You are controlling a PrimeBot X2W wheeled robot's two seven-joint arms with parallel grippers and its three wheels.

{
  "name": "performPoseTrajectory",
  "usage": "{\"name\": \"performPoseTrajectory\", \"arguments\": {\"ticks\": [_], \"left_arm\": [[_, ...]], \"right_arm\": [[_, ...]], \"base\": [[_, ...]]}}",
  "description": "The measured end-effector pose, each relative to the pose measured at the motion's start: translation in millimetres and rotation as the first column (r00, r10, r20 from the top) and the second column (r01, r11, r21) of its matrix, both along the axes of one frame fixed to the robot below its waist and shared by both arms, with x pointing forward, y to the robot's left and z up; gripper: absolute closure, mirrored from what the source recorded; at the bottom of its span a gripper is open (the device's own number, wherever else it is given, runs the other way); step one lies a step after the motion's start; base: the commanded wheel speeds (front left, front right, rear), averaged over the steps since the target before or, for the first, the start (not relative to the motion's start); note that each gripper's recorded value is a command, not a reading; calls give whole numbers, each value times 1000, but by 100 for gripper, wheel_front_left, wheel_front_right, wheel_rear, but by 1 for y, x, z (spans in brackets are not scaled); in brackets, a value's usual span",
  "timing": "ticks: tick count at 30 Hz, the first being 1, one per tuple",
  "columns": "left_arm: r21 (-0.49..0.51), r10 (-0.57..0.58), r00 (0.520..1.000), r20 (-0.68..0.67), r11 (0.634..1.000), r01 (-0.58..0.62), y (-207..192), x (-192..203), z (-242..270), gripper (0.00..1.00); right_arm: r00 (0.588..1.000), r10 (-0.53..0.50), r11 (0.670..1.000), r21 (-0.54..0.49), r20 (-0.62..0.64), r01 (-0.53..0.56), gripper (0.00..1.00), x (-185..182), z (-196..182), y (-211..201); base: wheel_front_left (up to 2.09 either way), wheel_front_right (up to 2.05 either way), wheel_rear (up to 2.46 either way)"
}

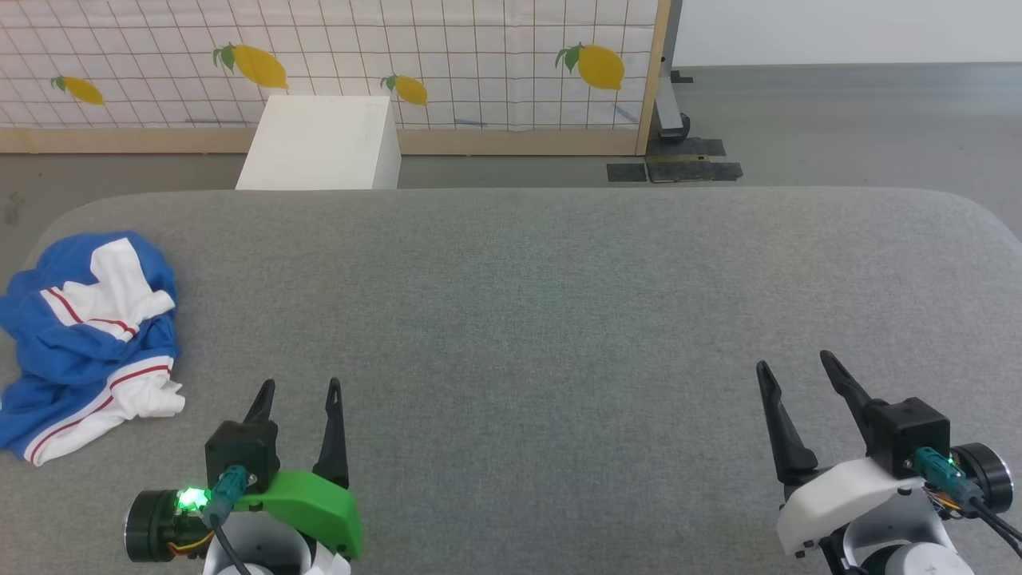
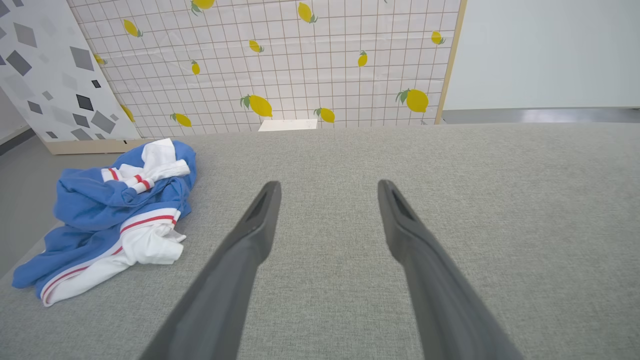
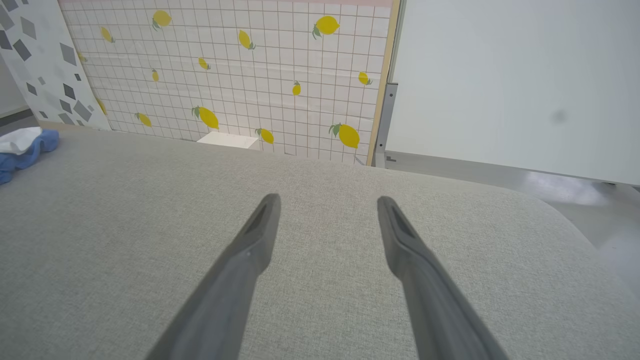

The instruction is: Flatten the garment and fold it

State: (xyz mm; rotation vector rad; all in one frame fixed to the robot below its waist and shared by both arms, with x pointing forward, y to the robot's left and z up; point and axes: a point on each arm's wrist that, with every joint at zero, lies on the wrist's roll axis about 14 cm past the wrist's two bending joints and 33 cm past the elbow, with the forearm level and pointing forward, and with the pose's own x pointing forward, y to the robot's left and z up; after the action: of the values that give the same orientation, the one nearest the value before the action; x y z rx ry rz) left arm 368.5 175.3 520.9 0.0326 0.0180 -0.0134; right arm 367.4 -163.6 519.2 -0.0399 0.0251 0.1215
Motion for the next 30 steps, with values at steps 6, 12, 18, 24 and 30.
{"name": "performPoseTrajectory", "arguments": {"ticks": [6,12,18,24,30], "left_arm": [[-2,7,1000,14,1000,-7,0,0,2,0],[-7,10,1000,23,1000,-10,0,0,3,0],[-9,14,999,37,1000,-14,0,0,5,0],[-15,17,998,53,1000,-17,-1,0,8,0],[-19,16,997,78,1000,-15,-3,0,12,0]], "right_arm": [[1000,-10,1000,18,13,10,0,0,2,-3],[999,-16,999,38,35,15,0,1,8,-5],[998,-22,998,60,60,19,0,1,13,-7],[996,-29,997,76,80,23,0,1,18,-9],[993,-33,995,97,115,22,0,1,26,-10]], "base": [[0,0,0],[0,0,0],[0,0,0],[0,0,0],[0,0,0]]}}
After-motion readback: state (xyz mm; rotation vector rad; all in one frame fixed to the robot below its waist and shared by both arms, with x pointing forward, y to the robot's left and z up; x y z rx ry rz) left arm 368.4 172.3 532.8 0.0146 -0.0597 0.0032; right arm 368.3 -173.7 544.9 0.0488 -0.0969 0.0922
